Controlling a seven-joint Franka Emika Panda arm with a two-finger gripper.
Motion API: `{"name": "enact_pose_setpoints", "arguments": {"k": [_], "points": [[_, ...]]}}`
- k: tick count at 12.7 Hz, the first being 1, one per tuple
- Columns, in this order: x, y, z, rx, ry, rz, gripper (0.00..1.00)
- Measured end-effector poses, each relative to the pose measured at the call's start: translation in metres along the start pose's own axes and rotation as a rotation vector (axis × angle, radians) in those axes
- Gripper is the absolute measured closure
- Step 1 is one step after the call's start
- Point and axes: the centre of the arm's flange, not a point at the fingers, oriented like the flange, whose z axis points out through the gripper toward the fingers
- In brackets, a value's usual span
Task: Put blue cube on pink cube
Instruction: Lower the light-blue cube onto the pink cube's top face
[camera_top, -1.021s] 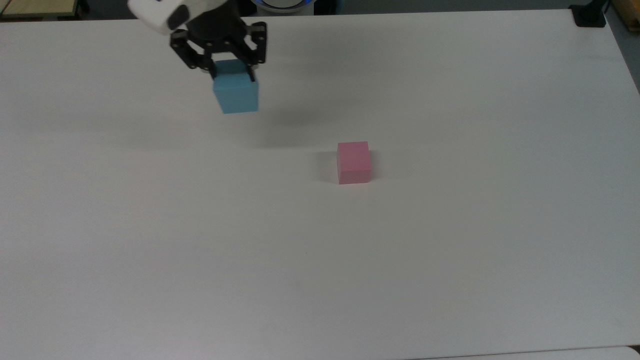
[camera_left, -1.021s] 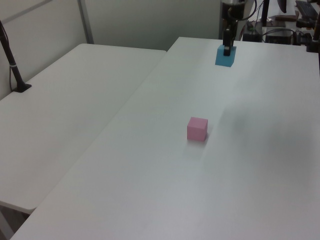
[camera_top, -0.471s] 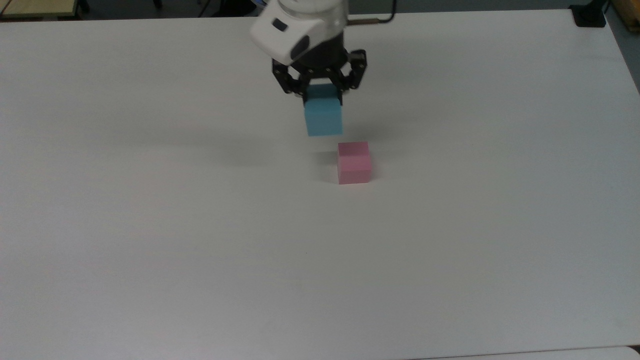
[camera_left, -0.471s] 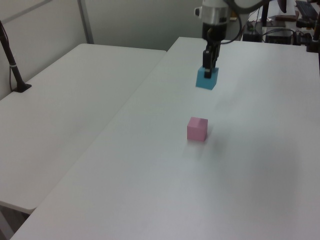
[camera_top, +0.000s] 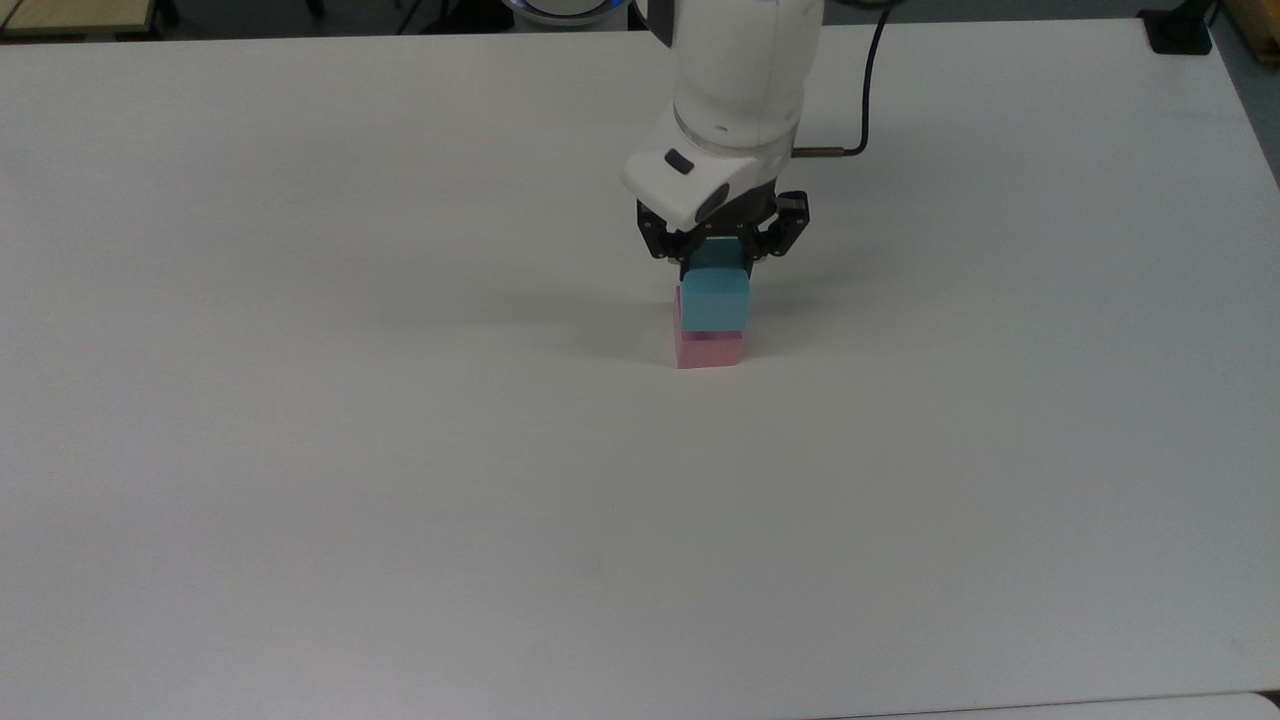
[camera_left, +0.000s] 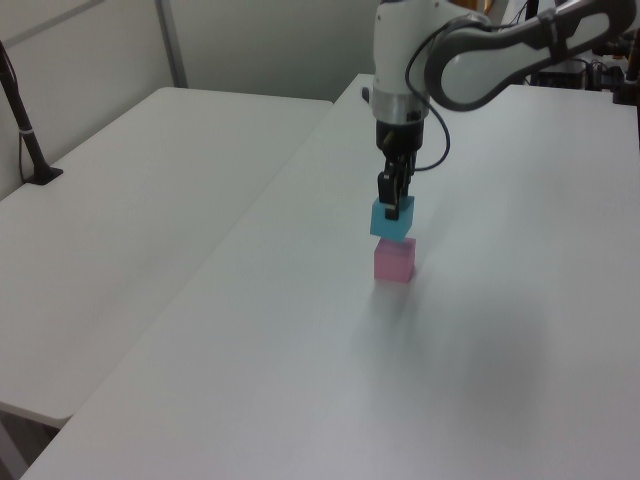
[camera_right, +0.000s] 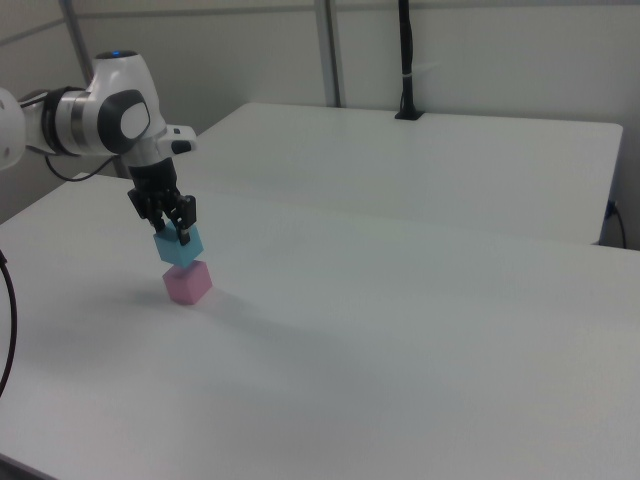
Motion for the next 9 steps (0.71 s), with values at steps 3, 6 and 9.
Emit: {"name": "enact_pose_setpoints", "arguments": {"k": [3,6,9], "points": [[0.000,-0.006,0.011,-0.012,-0.011,-0.014,0.45],[0.000,-0.005,0.013,-0.028,-0.012,-0.020,0.45],[-0.003,-0.013,0.026,-0.056,-0.026,-0.047,0.46]]}}
